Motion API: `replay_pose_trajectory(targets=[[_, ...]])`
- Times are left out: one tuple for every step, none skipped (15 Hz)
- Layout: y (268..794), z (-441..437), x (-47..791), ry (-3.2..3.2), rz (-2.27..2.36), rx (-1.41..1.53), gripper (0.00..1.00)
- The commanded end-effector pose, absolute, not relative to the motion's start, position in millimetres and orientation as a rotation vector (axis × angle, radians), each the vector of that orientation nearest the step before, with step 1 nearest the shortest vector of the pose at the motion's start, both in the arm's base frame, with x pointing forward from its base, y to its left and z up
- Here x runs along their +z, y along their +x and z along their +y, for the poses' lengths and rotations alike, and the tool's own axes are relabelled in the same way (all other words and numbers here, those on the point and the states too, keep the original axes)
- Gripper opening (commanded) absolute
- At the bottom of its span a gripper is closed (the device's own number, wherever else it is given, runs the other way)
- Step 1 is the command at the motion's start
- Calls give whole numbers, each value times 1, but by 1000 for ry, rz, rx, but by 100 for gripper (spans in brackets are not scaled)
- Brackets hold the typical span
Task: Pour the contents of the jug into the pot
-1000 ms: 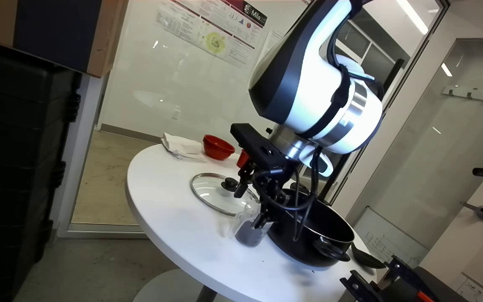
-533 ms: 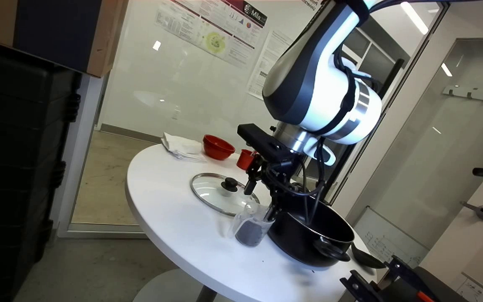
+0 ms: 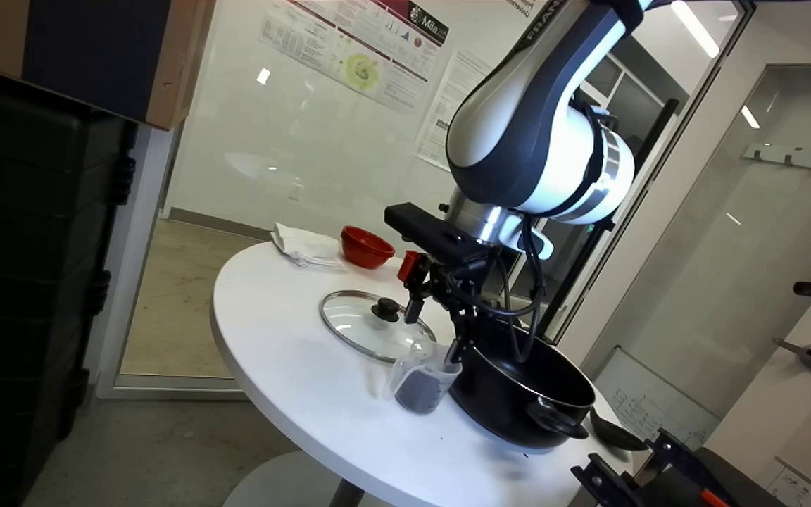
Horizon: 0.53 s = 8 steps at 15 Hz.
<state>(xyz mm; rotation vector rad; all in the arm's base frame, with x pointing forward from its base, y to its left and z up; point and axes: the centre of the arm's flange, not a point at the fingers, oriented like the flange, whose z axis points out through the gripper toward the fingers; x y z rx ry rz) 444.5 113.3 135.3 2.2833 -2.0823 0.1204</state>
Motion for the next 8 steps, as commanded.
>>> replay_pose_trajectory(targets=[[456,121,137,2273,-2043,106,100],[458,121,135,2272,-2036,114,100],[460,120,132,2277,-2027,116,100],[462,119,130,2283,-2018,114,100],[464,119,128,2289,-2012,114,100],[466,118,125,2294,-2005,114,100],[468,118,123,2300,-1999,108,100],[470,118,120,2306,-1992,108,100]])
